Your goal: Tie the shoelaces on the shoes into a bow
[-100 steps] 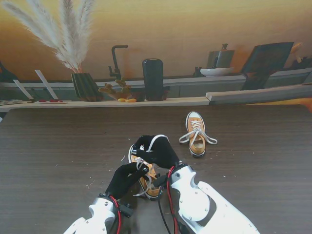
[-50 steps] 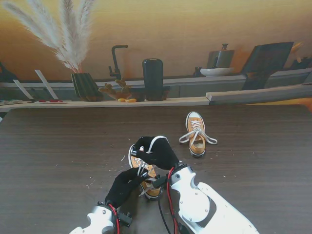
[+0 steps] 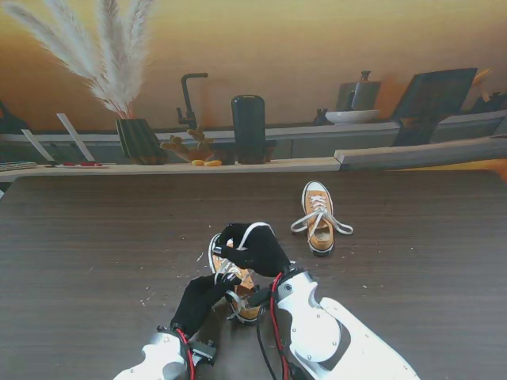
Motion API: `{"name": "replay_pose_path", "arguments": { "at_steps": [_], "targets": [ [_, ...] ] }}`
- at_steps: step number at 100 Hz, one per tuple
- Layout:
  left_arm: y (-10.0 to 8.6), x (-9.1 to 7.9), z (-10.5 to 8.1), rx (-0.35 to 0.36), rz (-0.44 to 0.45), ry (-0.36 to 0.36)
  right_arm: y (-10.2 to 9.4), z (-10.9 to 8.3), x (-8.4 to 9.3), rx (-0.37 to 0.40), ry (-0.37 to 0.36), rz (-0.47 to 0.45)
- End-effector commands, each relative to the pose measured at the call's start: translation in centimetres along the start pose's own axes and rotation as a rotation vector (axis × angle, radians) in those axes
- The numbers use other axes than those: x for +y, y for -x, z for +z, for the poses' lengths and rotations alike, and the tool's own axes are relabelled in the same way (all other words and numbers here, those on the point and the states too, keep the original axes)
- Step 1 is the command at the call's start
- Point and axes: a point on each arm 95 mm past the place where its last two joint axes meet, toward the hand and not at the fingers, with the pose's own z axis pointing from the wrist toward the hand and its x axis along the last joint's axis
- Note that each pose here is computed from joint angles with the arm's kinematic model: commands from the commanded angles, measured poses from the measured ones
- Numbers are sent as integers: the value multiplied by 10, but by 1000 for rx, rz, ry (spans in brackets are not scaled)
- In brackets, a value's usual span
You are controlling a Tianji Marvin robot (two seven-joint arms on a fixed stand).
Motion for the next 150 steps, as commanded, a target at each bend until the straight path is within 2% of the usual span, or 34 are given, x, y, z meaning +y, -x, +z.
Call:
{"name": "replay_pose_path", "arguments": {
  "at_steps": [1,13,33,78,101,116,123,137,150],
  "targets": [
    [-5,5,-4,-17,2,42,1,-1,-1,-2,-13,0],
    [-6,5,-7,-54,-88,79,2,-1,-1,-2,-14,-2],
    [-9,5,-9,-92,-166,100,2,0,-2,-1,-16,-3],
    [-10,3,-14,-84,-185,118,4,1,-4,-2,-23,1],
    [-9,3,-16,-81,-197,102,6,-3,-4,-10,-25,16],
    [-7,0,-18,-69,-236,101,5,-7,-4,-10,-17,32],
    [-7,1,-20,-64,-276,106,5,-8,-4,-8,-12,38],
    [-7,3,-24,-60,-413,125,5,-10,-4,-6,-10,41],
    [-8,6,-28,-62,-534,101,6,-11,-4,-6,-15,38]
  ]
}}
